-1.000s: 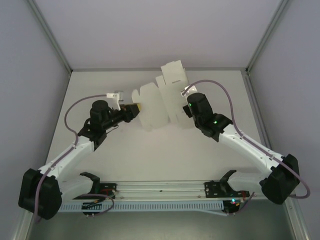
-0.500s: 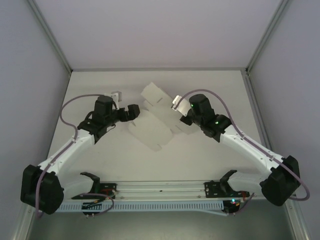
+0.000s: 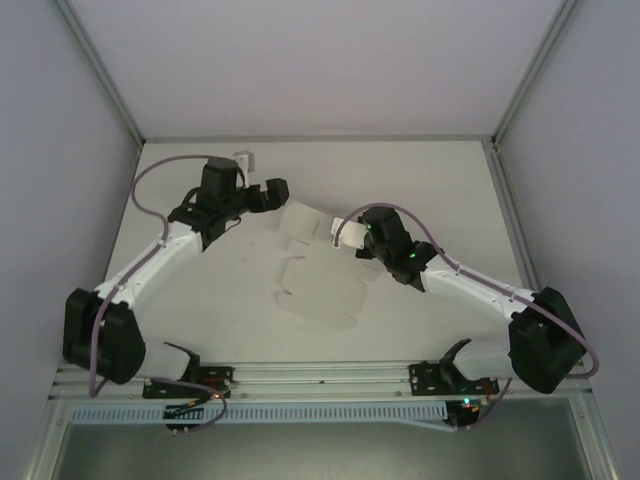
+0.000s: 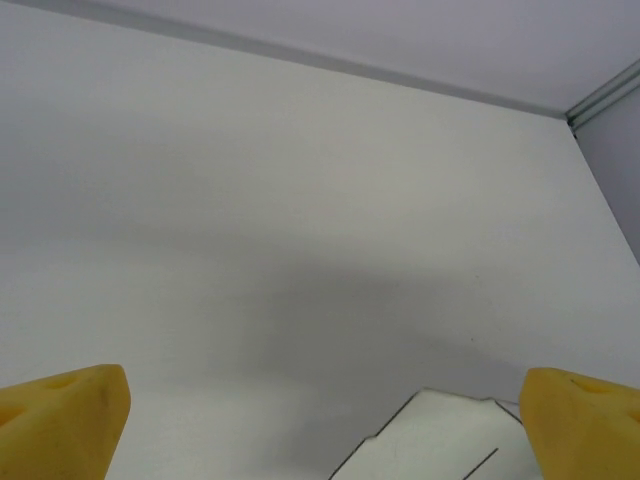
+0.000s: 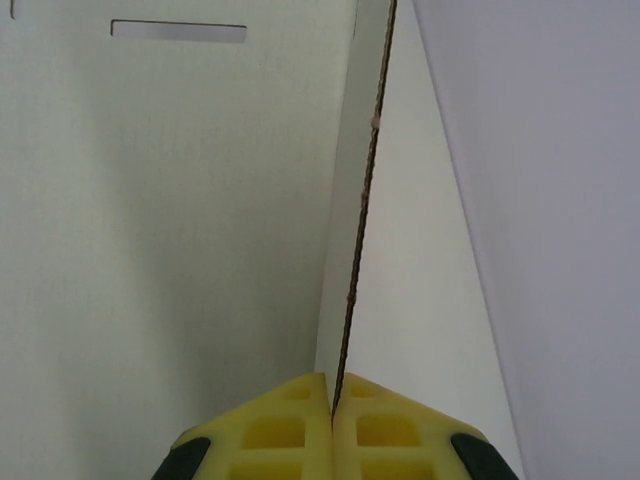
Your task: Assemble paper box
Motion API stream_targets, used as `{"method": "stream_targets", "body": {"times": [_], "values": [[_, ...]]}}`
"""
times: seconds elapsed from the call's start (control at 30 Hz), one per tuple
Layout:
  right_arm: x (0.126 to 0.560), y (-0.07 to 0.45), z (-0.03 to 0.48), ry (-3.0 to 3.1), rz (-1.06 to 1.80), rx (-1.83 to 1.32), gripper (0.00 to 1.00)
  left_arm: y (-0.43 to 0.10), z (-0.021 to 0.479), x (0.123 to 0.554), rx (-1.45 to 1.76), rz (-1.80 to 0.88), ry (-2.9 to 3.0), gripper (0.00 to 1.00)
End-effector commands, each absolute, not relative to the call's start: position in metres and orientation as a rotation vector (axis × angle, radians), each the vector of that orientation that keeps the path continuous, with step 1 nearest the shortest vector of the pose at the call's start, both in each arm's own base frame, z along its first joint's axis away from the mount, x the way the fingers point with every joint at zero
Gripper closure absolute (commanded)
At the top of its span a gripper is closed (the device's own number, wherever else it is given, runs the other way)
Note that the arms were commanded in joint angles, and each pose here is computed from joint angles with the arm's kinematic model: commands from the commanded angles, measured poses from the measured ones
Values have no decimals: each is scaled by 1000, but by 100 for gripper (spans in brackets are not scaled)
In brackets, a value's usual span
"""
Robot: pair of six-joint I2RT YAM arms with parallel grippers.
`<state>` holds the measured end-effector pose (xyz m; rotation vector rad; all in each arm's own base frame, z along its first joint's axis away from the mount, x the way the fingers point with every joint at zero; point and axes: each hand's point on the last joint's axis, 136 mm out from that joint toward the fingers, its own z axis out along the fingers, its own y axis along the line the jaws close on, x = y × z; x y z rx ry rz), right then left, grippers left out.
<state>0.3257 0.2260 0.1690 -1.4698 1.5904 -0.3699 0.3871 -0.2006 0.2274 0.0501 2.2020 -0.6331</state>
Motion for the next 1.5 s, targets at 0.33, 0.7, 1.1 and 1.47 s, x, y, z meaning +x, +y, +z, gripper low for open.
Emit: {"method": "stream_targets", "body": {"times": [0.33,0.7,1.1,1.47], "values": [[323,235,189,1531,-322,-1435,100,-258,185,394,435,-770,2307,0],[327,236,193,1605,-268,-1388,100,-284,180,355,698,-722,2258,0],[340,227,202,1699,-245,-1266,100,-293,173,336,691,-535,2295,0],[330,223,201,1684,-173,-1287,100,-229,150,364,420,-253,2428,0]]}}
